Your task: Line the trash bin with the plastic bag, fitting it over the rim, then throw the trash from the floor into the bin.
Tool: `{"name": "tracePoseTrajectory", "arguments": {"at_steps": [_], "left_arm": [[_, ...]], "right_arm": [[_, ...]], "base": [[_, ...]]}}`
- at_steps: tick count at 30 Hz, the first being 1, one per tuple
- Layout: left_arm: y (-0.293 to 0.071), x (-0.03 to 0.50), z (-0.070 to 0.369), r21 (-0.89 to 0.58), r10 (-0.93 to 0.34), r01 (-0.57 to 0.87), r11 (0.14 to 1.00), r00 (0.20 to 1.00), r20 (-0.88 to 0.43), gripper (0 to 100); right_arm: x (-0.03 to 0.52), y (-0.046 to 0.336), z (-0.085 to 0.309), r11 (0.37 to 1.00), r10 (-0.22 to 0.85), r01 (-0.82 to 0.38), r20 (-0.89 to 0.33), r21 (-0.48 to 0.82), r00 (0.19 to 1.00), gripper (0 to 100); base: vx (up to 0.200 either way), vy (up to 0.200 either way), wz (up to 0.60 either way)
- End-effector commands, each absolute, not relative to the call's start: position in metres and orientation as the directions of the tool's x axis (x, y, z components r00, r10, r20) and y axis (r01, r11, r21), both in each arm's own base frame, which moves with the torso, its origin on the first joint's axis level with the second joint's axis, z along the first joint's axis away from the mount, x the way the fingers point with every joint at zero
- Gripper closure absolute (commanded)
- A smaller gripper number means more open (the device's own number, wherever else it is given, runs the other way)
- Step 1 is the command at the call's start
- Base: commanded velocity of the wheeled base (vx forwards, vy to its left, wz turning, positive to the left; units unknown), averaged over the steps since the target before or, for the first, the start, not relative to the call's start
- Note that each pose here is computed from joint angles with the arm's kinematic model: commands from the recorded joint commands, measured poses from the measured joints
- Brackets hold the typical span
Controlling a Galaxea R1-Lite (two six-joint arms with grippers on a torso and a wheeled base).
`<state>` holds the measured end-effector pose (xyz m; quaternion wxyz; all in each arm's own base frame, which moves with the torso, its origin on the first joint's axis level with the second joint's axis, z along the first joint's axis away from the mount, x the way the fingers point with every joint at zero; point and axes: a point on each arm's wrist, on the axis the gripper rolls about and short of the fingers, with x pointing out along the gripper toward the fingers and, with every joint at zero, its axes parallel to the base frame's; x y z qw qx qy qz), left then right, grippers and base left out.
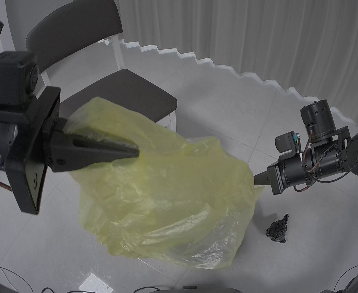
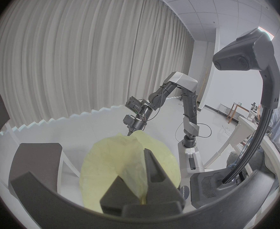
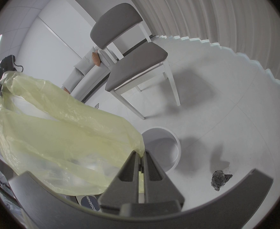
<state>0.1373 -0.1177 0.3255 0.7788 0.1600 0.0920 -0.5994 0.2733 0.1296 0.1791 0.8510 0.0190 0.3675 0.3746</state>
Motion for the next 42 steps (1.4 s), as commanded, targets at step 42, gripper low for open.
{"name": "tracePoseTrajectory", "arguments": {"at_steps": [42], "left_arm": [[-0.171,0.204,0.110,-0.396,-0.716,0.603,0.693,0.506,-0.481,100]], "right_arm": [[0.302,0.092,0.108,0.855,0.441,-0.463,-0.796,0.232,0.416,100]], "base": [[0.000,0.000,0.00]]}}
